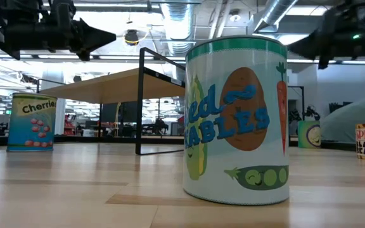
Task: Pick and place cans onto a shelf
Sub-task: Put the canned cherries on the shelf
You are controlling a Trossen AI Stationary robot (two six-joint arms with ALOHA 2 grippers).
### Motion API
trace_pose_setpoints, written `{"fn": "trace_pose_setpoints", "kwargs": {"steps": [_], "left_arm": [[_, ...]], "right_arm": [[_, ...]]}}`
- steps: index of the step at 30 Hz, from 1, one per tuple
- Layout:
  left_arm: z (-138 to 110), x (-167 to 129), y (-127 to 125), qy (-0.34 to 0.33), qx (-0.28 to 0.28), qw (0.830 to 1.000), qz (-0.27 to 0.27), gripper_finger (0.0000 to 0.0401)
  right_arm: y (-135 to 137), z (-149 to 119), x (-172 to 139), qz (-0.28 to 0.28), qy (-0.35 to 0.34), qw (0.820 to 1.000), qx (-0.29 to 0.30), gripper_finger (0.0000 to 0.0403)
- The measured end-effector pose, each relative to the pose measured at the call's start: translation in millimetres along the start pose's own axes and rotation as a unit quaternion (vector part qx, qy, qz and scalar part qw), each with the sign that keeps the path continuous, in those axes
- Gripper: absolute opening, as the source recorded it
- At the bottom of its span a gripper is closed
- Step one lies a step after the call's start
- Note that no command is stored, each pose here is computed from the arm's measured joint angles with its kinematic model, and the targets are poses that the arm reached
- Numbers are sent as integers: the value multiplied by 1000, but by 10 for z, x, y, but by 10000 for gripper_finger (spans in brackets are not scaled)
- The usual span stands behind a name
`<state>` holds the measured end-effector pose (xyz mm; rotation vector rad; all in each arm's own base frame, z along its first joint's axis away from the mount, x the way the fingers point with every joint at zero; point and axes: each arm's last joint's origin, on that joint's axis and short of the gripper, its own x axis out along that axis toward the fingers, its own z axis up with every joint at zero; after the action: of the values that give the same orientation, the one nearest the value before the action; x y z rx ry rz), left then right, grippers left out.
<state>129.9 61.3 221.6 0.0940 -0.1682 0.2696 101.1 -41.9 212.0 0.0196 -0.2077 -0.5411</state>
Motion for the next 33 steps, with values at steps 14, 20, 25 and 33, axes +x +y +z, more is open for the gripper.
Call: {"fn": "trace_pose_setpoints", "kwargs": {"steps": [14, 20, 25, 33], "left_arm": [[18, -6, 42, -8, 9, 1000, 16, 3], [-29, -9, 48, 15, 5, 1000, 13, 3], [-30, -9, 48, 16, 5, 1000, 13, 3], [-44, -9, 48, 23, 4, 1000, 13, 3]], "right_arm": [[-78, 63, 1168, -5, 283, 957, -68, 12], [-160, 4, 1601, -12, 372, 924, -90, 32], [-171, -63, 1868, -4, 418, 903, -103, 66], [-178, -230, 2184, 5, 498, 860, -112, 149]]}}
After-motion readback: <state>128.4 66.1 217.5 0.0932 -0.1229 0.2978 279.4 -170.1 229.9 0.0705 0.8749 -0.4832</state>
